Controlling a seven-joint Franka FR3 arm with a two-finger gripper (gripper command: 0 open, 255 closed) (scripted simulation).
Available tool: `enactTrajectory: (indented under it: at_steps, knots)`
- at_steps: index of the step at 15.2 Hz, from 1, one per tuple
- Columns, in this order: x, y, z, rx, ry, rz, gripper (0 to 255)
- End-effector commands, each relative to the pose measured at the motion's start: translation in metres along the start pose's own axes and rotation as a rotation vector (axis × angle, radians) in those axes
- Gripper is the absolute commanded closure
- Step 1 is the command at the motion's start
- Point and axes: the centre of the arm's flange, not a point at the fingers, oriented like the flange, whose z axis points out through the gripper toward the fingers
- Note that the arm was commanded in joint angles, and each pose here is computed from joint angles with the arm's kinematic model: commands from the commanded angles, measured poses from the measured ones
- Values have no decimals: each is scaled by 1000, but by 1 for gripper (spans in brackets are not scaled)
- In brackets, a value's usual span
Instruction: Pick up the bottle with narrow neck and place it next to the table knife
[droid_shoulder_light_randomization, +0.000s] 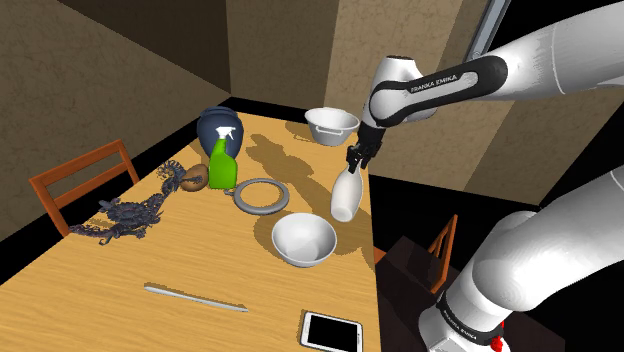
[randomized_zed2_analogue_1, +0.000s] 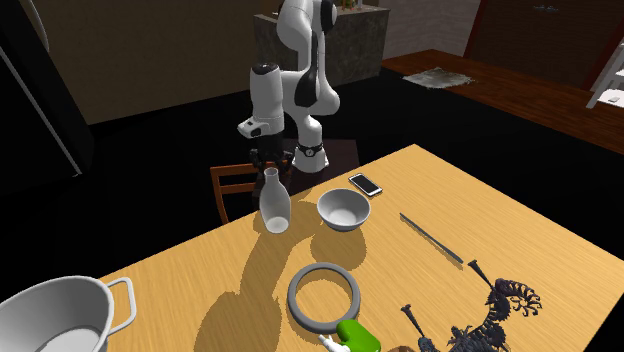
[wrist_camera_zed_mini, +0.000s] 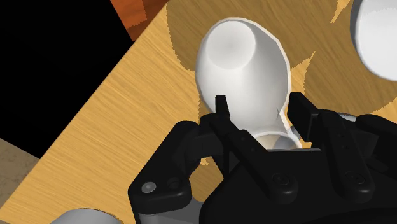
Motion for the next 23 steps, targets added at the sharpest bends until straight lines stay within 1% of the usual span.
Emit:
enactTrajectory:
  at_steps: [1,23]
  knots:
    - [0,0,0,0,0,0,255]
    - [12,-1,-115,0,0,0,255]
